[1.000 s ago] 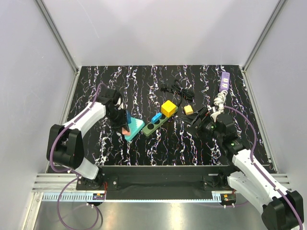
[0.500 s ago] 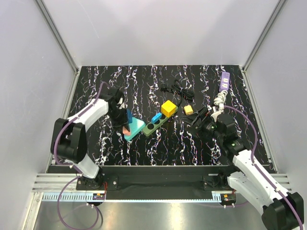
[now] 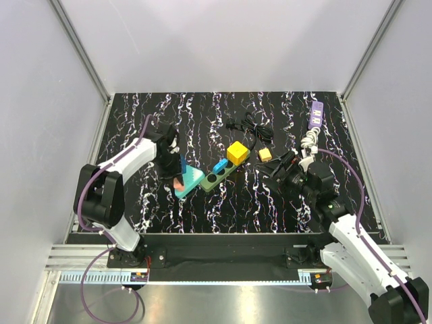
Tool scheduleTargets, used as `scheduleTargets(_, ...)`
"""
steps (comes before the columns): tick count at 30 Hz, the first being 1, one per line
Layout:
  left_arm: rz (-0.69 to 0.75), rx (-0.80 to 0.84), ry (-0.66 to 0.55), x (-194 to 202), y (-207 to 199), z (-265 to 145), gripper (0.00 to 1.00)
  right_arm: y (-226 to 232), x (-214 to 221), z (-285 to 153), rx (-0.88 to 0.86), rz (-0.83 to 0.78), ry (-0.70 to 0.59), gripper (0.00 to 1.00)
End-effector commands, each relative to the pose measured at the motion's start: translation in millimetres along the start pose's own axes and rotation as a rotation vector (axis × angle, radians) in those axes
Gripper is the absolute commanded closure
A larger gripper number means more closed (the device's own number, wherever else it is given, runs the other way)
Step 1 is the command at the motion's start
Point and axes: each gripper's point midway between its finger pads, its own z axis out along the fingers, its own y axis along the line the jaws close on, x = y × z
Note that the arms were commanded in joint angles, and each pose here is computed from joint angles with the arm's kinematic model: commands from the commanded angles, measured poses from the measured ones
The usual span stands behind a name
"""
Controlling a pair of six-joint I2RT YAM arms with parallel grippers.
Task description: Insert the plug
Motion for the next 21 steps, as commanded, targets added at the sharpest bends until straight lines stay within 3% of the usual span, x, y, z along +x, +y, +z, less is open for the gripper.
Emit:
scheduleTargets(1, -0.014, -0.209, -0.023, -1, 36, 17, 0.99, 8, -5, -3, -0.018, -0.034, -0.026, 0.00)
scheduleTargets(10, -0.022, -0.231, -0.007, 6, 37, 34, 0.99, 8, -2, -8, -0.026, -0.025, -0.029, 0.00)
scheduleTargets(11, -0.022, -0.233, -0.010, 5, 38, 33, 0.88, 9, -3, -9, -0.026, -0.025, -0.032, 0.00)
scheduleTargets(12, -0.022, -0.233, -0.015, 5, 38, 32, 0.70, 8, -3, -10, -0.024, -0.026, -0.033, 0.00)
scheduleTargets(21, -0.024, -0.255, -0.087, -4, 42, 14, 0.39, 6, -5, -13, -0.007, -0.018, -0.051, 0.00)
